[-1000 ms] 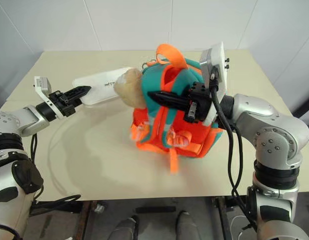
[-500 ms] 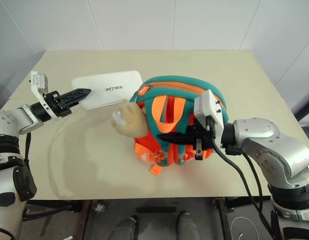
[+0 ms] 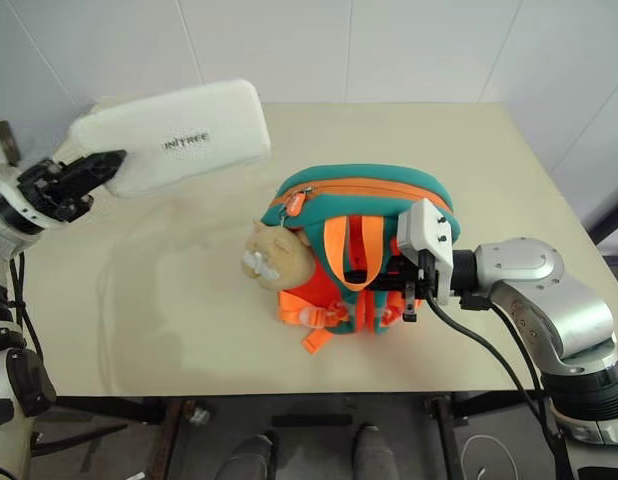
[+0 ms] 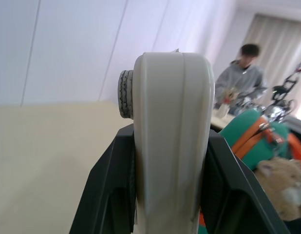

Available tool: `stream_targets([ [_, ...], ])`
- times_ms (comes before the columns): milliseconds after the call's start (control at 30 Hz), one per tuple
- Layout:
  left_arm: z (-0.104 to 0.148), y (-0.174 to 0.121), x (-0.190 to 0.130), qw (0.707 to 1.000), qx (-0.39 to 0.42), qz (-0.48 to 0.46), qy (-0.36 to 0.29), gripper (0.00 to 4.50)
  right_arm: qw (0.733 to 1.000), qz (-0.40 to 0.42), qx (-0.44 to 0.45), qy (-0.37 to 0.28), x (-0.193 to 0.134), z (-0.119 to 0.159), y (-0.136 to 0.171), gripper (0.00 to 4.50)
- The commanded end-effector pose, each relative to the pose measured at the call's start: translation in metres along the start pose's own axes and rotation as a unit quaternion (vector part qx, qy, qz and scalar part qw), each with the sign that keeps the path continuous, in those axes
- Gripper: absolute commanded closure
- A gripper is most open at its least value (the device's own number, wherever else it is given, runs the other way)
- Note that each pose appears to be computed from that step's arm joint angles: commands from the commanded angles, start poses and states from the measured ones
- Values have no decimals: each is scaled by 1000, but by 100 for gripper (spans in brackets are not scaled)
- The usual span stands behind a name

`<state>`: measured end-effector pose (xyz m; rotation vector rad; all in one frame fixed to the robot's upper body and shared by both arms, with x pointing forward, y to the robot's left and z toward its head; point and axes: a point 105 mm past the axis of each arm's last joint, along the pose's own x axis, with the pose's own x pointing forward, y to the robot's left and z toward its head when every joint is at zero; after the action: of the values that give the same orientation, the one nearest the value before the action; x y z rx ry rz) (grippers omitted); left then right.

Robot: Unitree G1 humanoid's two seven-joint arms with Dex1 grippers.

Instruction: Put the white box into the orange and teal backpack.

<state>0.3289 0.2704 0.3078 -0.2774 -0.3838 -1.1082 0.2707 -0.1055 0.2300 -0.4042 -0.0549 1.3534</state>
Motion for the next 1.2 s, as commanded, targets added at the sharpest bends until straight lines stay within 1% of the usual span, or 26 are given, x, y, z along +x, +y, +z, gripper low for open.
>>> stream_targets([
  [33,32,-20,-7,995,65,-53,-49,322,1000,-8,-12,-4,-1,3,-4,449],
  [100,36,-27,-8,994,59,-73,-57,322,1000,-9,-9,-5,-1,3,-5,449],
  [300,33,-48,-7,989,40,-143,-10,322,1000,-11,-1,-2,-3,-1,-10,449],
  [400,32,-56,-4,983,37,-177,-3,322,1000,-12,4,2,-3,-4,-12,449],
  [667,22,-60,5,978,51,-197,45,322,1000,-7,9,4,-2,-6,-15,449],
  [867,16,-67,11,972,34,-221,66,322,1000,-6,10,6,-3,-7,-16,449],
  [1100,7,-63,9,970,41,-208,121,322,1000,-11,9,8,-4,-9,-17,449],
  [1200,1,-56,4,964,65,-187,178,322,1000,-15,9,10,-5,-10,-19,449],
])
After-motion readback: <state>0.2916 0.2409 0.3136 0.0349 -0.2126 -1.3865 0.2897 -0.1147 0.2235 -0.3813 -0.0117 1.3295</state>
